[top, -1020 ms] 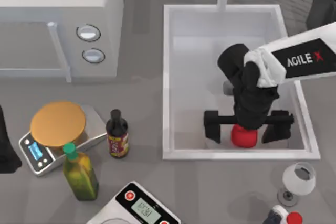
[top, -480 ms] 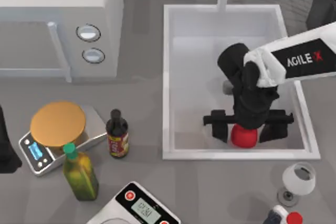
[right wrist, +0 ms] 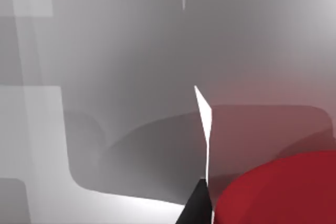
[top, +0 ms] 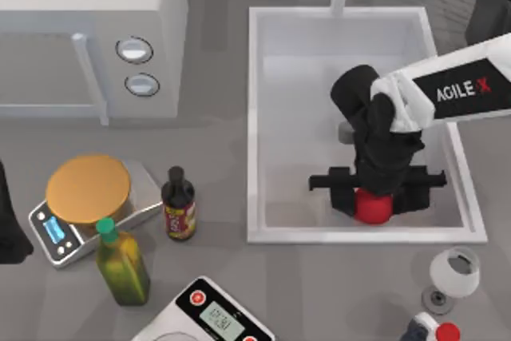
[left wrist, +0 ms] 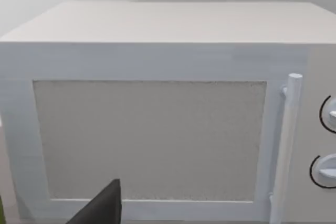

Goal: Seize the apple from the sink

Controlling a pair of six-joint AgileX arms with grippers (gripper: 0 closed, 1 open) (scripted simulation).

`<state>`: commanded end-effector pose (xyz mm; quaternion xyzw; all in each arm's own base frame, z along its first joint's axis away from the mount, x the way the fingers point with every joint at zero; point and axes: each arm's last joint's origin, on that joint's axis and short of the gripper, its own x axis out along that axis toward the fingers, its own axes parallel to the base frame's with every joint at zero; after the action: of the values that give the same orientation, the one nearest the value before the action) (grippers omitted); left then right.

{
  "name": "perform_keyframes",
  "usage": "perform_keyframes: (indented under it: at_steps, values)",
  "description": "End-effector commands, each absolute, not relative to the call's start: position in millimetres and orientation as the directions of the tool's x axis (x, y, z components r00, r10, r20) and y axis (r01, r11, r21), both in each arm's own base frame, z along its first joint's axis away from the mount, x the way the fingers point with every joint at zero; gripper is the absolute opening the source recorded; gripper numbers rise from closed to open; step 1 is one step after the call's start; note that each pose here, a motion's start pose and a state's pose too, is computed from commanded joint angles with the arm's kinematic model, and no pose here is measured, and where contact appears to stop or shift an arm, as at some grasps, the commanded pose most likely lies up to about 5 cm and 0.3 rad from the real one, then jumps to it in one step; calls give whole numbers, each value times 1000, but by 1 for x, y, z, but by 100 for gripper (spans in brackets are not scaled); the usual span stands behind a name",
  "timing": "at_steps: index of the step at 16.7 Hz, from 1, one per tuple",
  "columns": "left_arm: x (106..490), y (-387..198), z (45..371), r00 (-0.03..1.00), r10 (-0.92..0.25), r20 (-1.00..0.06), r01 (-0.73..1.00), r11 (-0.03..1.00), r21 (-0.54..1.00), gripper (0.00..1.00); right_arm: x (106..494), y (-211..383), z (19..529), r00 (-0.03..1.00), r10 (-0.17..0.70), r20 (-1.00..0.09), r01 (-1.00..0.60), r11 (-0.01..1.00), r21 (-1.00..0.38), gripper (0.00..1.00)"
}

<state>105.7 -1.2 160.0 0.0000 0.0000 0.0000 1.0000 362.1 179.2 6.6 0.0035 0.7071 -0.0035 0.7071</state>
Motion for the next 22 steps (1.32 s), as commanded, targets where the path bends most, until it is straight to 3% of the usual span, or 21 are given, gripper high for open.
perform_keyframes:
  at_steps: [3, 4, 9, 16, 22]
  values:
    - [106, -1, 160, 1000, 0, 0, 0, 1000, 0, 100, 362, 179, 7, 0, 0, -1000, 10, 1000, 0, 0]
    - [106, -1, 160, 1000, 0, 0, 0, 1000, 0, 100, 368, 180, 35, 50, 0, -999, 0, 1000, 0, 0]
    - [106, -1, 160, 1000, 0, 0, 0, 1000, 0, 100, 381, 188, 64, 60, 5, -998, 0, 1000, 5, 0]
    - [106, -1, 160, 1000, 0, 0, 0, 1000, 0, 100, 387, 192, 196, 9, -20, -1000, 0, 1000, -20, 0]
    - [106, -1, 160, 1000, 0, 0, 0, 1000, 0, 100, 368, 181, 283, 48, -1, -999, 0, 1000, -1, 0]
